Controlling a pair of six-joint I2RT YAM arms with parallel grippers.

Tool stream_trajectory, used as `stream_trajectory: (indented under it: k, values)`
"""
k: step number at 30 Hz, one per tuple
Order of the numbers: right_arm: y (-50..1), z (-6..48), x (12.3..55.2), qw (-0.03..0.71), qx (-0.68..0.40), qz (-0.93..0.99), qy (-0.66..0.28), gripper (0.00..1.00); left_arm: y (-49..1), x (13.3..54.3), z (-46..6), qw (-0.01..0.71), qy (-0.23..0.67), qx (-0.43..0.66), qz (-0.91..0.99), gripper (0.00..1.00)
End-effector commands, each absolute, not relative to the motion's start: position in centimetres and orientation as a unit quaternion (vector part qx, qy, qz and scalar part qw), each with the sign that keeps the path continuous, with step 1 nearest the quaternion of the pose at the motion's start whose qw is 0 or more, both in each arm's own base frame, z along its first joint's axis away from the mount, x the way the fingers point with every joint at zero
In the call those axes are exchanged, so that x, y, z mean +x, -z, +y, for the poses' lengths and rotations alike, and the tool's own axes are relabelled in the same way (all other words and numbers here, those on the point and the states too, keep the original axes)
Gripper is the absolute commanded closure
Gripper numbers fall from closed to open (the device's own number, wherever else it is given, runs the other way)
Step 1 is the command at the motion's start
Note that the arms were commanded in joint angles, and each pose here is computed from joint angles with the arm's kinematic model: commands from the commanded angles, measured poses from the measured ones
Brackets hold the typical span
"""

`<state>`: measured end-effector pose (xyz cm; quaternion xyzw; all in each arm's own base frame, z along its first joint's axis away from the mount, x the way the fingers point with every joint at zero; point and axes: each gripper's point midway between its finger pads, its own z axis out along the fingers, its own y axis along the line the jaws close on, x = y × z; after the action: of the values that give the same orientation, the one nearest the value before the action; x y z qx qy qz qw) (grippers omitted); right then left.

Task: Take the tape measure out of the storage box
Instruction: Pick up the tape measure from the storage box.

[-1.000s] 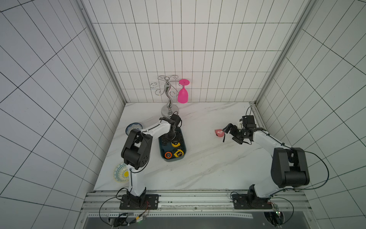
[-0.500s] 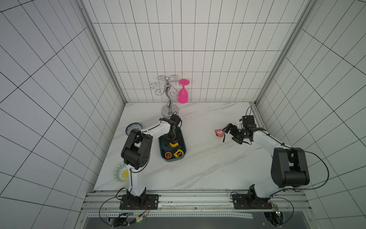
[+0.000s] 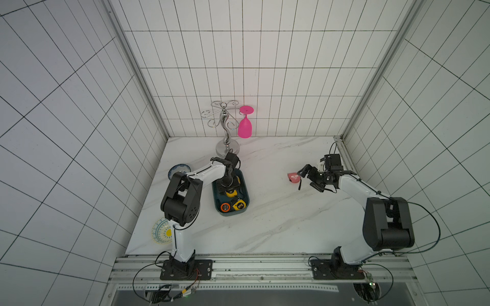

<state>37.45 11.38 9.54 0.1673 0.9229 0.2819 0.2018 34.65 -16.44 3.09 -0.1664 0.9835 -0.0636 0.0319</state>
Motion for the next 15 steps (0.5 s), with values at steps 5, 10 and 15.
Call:
stream_trajectory:
  k: [5, 10, 15]
  values:
    - [-9.1, 11.0, 37.1, 0.197, 0.175, 0.921, -0.286, 0.01, -2.8, 34.6, -16.4, 0.036, 0.066, -0.163, 0.984, 0.81]
    - [-9.4, 11.6, 36.8, 0.195, 0.168, 0.919, -0.299, 0.01, -4.8, 34.3, -16.4, 0.05, 0.085, -0.169, 0.981, 1.0]
    - [-10.1, 13.4, 36.0, 0.195, 0.132, 0.919, -0.316, 0.01, -8.7, 33.9, -16.8, 0.082, 0.113, -0.172, 0.975, 1.0]
